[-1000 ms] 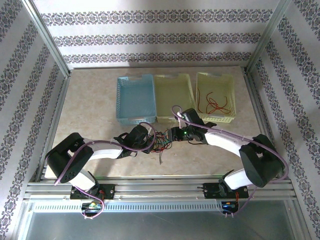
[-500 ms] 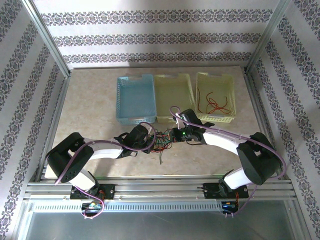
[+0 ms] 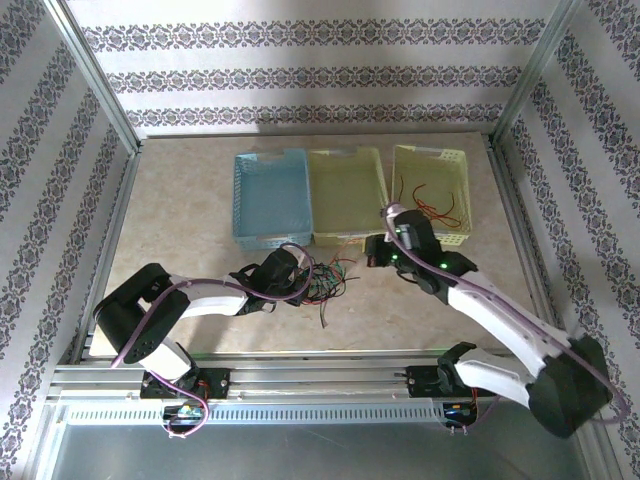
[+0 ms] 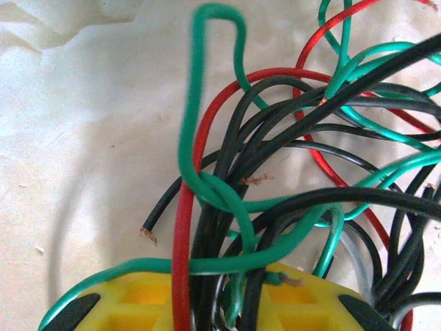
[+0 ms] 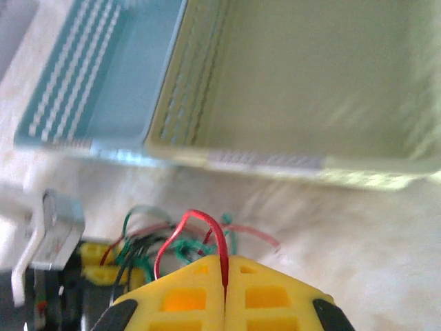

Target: Untangle the cables

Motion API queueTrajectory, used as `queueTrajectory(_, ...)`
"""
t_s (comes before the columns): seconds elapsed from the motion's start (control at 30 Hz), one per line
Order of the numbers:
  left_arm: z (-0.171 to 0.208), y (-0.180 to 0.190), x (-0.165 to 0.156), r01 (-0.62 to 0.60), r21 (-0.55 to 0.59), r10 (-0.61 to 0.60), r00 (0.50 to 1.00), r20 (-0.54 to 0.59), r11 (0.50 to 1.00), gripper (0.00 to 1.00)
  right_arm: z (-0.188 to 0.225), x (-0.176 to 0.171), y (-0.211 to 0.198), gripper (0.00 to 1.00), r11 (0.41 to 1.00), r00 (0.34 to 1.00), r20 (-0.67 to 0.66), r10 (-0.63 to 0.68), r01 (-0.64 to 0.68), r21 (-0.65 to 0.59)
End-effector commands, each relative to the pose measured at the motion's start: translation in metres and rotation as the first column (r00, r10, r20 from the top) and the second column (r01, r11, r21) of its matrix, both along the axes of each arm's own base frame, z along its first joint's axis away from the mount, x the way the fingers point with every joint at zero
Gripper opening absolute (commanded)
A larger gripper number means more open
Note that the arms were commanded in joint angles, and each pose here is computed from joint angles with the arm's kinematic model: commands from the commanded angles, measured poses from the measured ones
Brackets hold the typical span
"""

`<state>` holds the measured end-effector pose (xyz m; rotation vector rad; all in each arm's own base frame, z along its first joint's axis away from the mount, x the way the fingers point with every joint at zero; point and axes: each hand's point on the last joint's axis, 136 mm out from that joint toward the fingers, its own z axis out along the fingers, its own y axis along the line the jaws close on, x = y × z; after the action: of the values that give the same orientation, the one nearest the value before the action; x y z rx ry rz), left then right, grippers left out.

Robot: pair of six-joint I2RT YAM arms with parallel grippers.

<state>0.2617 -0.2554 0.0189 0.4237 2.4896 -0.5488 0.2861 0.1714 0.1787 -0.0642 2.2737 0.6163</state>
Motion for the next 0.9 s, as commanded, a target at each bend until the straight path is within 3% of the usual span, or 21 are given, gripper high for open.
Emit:
queueTrajectory(0.0,-0.02,0.001,-0.014,0.038,0.051,-0.035,0.998,-0.06,0.998,0.22,0.042,0.011,-0.05,0.0,0.98,0.97,0.156,-0.185,0.193,-0.041)
queueTrajectory(0.2,-0.021,0.001,-0.014,0.04,0.054,-0.037,0.997,-0.063,0.998,0.22,0.112,0.009,-0.116,0.0,0.913,0.856,0.329,-0.399,0.403,0.059)
queueTrajectory(0.5,-0.028,0.005,-0.016,0.037,0.079,-0.03,0.996,-0.085,0.996,0.26,0.185,-0.002,-0.169,0.0,0.835,0.707,0.472,-0.526,0.535,0.129)
queueTrajectory(0.67,-0.03,0.008,-0.017,0.031,0.097,-0.022,0.996,-0.091,0.995,0.35,0.21,0.0,-0.176,0.0,0.83,0.679,0.506,-0.532,0.536,0.153)
queueTrajectory(0.87,-0.036,0.015,-0.019,0.012,0.125,0.0,0.995,-0.099,0.992,0.37,0.228,0.011,-0.184,0.0,0.816,0.661,0.503,-0.556,0.548,0.183)
